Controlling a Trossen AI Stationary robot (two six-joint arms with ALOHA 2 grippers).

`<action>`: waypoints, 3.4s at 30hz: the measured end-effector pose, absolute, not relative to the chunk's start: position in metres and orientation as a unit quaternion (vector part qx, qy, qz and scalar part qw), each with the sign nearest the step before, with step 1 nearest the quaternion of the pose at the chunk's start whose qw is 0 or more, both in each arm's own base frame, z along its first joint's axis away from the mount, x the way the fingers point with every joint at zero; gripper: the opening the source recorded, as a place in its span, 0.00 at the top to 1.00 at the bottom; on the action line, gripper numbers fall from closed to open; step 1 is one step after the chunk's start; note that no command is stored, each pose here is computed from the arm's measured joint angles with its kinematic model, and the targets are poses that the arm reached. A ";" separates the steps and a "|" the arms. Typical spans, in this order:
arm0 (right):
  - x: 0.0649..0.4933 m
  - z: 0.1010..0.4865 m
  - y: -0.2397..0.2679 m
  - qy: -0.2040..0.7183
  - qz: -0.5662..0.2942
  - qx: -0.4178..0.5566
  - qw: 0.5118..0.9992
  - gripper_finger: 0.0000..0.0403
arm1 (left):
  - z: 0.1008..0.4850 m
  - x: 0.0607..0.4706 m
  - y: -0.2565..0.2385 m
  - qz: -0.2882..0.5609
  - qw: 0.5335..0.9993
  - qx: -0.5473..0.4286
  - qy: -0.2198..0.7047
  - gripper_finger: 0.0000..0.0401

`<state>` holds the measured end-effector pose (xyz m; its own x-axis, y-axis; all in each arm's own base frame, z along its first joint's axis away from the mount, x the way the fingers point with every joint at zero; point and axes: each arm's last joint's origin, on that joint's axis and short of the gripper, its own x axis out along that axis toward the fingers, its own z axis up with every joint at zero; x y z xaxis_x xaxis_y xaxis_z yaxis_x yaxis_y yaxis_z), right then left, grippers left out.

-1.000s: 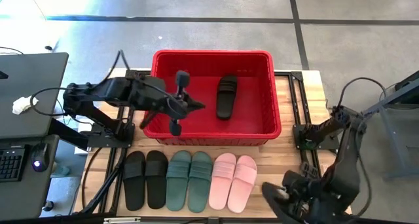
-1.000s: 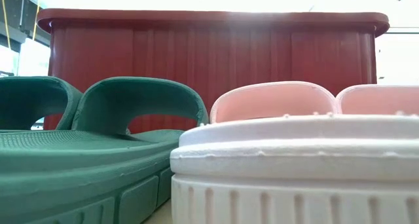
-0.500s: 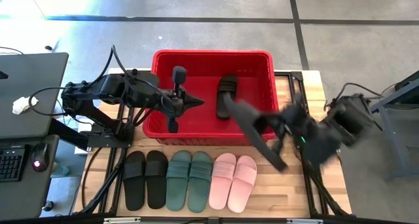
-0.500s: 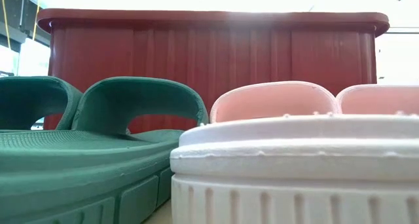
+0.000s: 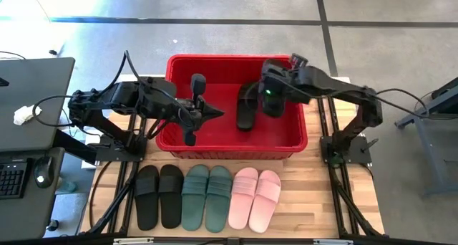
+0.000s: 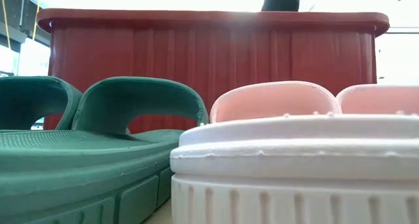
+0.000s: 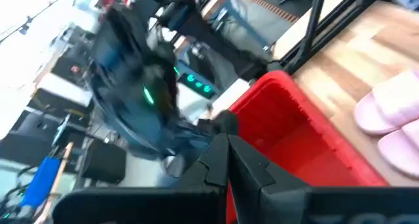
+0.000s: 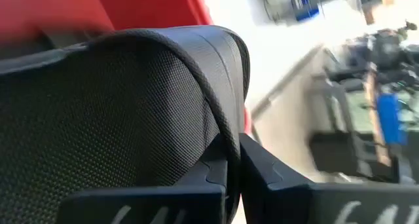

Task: Pick and place slides into bin
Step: Put the black slide into the red bin

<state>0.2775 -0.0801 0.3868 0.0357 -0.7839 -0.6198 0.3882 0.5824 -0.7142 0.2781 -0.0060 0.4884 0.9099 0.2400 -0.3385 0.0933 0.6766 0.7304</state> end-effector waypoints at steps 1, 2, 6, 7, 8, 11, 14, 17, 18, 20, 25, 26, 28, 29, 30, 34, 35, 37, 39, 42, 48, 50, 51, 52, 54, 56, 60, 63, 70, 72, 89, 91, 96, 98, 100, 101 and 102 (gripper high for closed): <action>0.280 0.373 -0.089 0.566 -0.416 -0.181 0.689 1.00 | 0.489 0.278 -0.005 0.053 0.888 0.405 0.213 1.00; 0.282 0.359 -0.098 0.580 -0.406 -0.179 0.683 1.00 | 0.489 0.278 -0.005 0.065 0.882 0.412 0.218 1.00; 0.284 0.300 -0.127 0.621 -0.348 -0.168 0.682 1.00 | 0.483 0.285 0.007 0.115 0.866 0.415 0.254 1.00; 0.284 0.287 -0.132 0.626 -0.332 -0.172 0.684 1.00 | 0.480 0.289 0.011 0.121 0.867 0.407 0.260 1.00; 0.283 0.277 -0.135 0.630 -0.323 -0.181 0.683 1.00 | 0.478 0.291 0.015 0.124 0.871 0.397 0.263 1.00; 0.282 0.252 -0.142 0.634 -0.301 -0.214 0.680 1.00 | 0.466 0.299 0.035 0.121 0.873 0.368 0.296 1.00; 0.281 0.239 -0.145 0.633 -0.277 -0.223 0.688 1.00 | 0.452 0.308 0.053 0.123 0.868 0.345 0.337 1.00; 0.279 0.232 -0.147 0.633 -0.260 -0.211 0.698 1.00 | 0.440 0.318 0.072 0.123 0.869 0.321 0.356 1.00; 0.279 0.231 -0.149 0.632 -0.263 -0.209 0.698 1.00 | 0.436 0.321 0.078 0.116 0.871 0.314 0.360 1.00; 0.278 0.231 -0.152 0.634 -0.270 -0.208 0.694 1.00 | 0.430 0.326 0.088 0.094 0.878 0.302 0.360 1.00; 0.272 0.230 -0.156 0.648 -0.302 -0.200 0.670 1.00 | 0.412 0.333 0.111 0.060 0.878 0.279 0.383 1.00; 0.271 0.230 -0.156 0.649 -0.313 -0.200 0.664 1.00 | 0.411 0.333 0.114 0.063 0.878 0.277 0.386 1.00; 0.271 0.230 -0.156 0.648 -0.317 -0.200 0.664 1.00 | 0.409 0.331 0.119 0.063 0.874 0.273 0.397 1.00; 0.271 0.230 -0.156 0.649 -0.311 -0.201 0.665 1.00 | 0.409 0.330 0.121 0.065 0.872 0.273 0.400 1.00; 0.271 0.230 -0.156 0.648 -0.305 -0.199 0.669 1.00 | 0.409 0.330 0.123 0.066 0.872 0.274 0.399 1.00; 0.274 0.222 -0.157 0.652 -0.282 -0.183 0.679 1.00 | 0.409 0.328 0.128 0.055 0.879 0.265 0.393 1.00; 0.275 0.220 -0.158 0.654 -0.282 -0.181 0.678 1.00 | 0.409 0.327 0.129 0.050 0.881 0.262 0.391 1.00; 0.277 0.215 -0.162 0.654 -0.291 -0.170 0.677 1.00 | 0.409 0.326 0.131 0.037 0.886 0.256 0.386 1.00; 0.277 0.212 -0.166 0.652 -0.299 -0.161 0.677 1.00 | 0.408 0.326 0.132 0.028 0.887 0.256 0.384 1.00; 0.278 0.207 -0.170 0.651 -0.296 -0.147 0.683 1.00 | 0.408 0.326 0.131 0.025 0.887 0.256 0.383 1.00; 0.276 0.202 -0.176 0.656 -0.277 -0.130 0.690 0.99 | 0.407 0.325 0.130 0.019 0.885 0.253 0.391 1.00; 0.276 0.202 -0.177 0.656 -0.278 -0.128 0.690 0.97 | 0.406 0.324 0.130 0.017 0.883 0.251 0.395 1.00; 0.275 0.202 -0.177 0.656 -0.278 -0.127 0.690 0.94 | 0.406 0.324 0.130 0.017 0.883 0.251 0.396 1.00; 0.275 0.202 -0.178 0.656 -0.277 -0.126 0.691 0.92 | 0.406 0.324 0.130 0.017 0.883 0.251 0.396 1.00; 0.274 0.202 -0.179 0.656 -0.276 -0.126 0.691 0.85 | 0.406 0.324 0.130 0.017 0.883 0.251 0.396 1.00; 0.274 0.202 -0.181 0.654 -0.279 -0.124 0.692 0.79 | 0.406 0.324 0.130 0.017 0.883 0.250 0.397 1.00; 0.273 0.203 -0.184 0.655 -0.290 -0.134 0.685 0.69 | 0.402 0.321 0.128 -0.012 0.883 0.231 0.408 1.00; 0.273 0.204 -0.186 0.657 -0.289 -0.149 0.680 0.64 | 0.393 0.324 0.133 -0.048 0.887 0.202 0.412 1.00; 0.275 0.205 -0.187 0.647 -0.292 -0.155 0.687 0.58 | 0.356 0.344 0.151 -0.083 0.877 0.140 0.452 1.00; 0.275 0.205 -0.187 0.648 -0.292 -0.155 0.686 0.57 | 0.339 0.348 0.159 -0.091 0.866 0.112 0.478 1.00; 0.269 0.201 -0.186 0.657 -0.234 -0.107 0.709 0.57 | 0.298 0.360 0.187 -0.116 0.851 0.061 0.509 1.00; 0.269 0.201 -0.186 0.660 -0.235 -0.110 0.705 0.57 | 0.298 0.360 0.187 -0.115 0.852 0.062 0.507 1.00; 0.267 0.200 -0.187 0.666 -0.235 -0.111 0.699 0.57 | 0.298 0.360 0.187 -0.115 0.852 0.064 0.507 1.00; 0.267 0.200 -0.187 0.667 -0.235 -0.110 0.699 0.57 | 0.298 0.360 0.187 -0.117 0.853 0.063 0.505 1.00; 0.265 0.200 -0.187 0.667 -0.227 -0.102 0.702 0.57 | 0.298 0.360 0.187 -0.117 0.852 0.063 0.506 1.00; 0.264 0.200 -0.188 0.665 -0.216 -0.090 0.709 0.57 | 0.298 0.360 0.187 -0.118 0.852 0.064 0.506 1.00; 0.263 0.200 -0.187 0.661 -0.202 -0.074 0.719 0.57 | 0.298 0.360 0.187 -0.120 0.852 0.066 0.506 1.00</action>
<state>0.2634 -0.1875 0.2005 0.0446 -0.3883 -0.9204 0.1923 0.9075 -0.3735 0.3597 0.1870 0.2980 0.4592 -0.1372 -0.8777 0.2717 0.9624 -0.0083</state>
